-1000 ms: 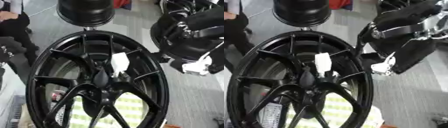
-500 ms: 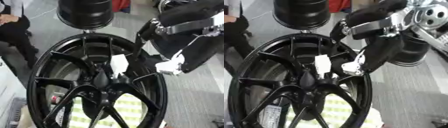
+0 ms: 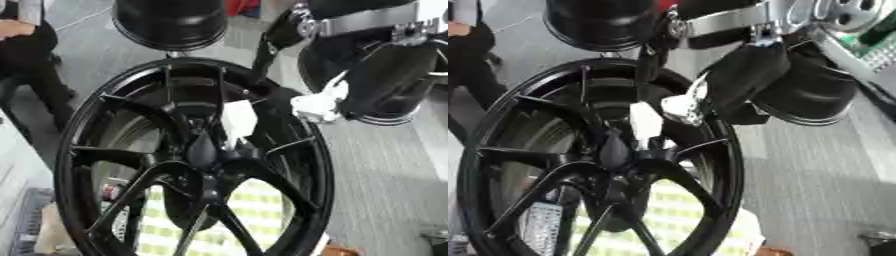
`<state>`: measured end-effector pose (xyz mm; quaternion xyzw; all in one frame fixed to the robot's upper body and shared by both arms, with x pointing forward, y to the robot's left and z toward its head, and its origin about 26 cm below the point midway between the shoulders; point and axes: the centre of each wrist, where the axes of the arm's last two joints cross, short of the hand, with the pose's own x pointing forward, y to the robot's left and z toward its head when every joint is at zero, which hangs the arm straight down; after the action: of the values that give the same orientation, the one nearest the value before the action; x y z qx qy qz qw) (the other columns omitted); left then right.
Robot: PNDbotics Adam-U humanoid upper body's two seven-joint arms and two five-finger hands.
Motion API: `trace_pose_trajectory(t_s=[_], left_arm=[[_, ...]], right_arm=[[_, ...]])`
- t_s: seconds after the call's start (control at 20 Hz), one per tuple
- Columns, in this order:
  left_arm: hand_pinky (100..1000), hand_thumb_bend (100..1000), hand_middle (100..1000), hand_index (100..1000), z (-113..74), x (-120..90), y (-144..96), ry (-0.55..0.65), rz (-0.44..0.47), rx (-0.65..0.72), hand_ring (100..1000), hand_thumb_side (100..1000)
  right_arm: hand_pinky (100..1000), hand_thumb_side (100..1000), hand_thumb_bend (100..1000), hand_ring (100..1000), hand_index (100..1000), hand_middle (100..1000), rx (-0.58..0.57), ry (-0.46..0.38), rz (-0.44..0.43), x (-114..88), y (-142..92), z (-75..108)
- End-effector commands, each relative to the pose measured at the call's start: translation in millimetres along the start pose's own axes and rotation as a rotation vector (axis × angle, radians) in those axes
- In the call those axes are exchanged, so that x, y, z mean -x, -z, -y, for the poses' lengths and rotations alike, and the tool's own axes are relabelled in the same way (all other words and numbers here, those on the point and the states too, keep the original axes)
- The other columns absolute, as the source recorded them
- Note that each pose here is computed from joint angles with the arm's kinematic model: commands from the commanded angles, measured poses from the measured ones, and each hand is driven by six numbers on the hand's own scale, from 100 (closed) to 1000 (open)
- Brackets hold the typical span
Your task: Pull the pin out of the wheel hub.
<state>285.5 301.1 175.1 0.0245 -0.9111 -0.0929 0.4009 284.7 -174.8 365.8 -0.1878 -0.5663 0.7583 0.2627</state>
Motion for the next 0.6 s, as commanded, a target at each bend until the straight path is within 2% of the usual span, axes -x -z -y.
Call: trace_pose_trajectory(t_s=[0.05, 0.3, 0.6], left_arm=[[761, 100, 618, 749, -2.2, -8.2, 6.1, 0.017, 0.035, 0.006, 651, 689], [761, 100, 617, 748, -2.0, -8.7, 7.0, 0.021, 0.033, 0.013, 651, 692], [761, 100, 616, 746, -2.9, -9.2, 7.6, 0.032, 0.033, 0.017, 650, 694]], right_arm=[[909, 716, 100, 858, 815, 761, 0.04, -0.012, -0.048, -0.8, -3.4, 1.3], [911, 722, 100, 888, 836, 796, 0.014, 0.002, -0.098, 1.9, -0.7, -5.9], [918, 655, 180, 916, 846, 817, -0.014, 0.037, -0.139, 6.2, 1.4, -15.3]])
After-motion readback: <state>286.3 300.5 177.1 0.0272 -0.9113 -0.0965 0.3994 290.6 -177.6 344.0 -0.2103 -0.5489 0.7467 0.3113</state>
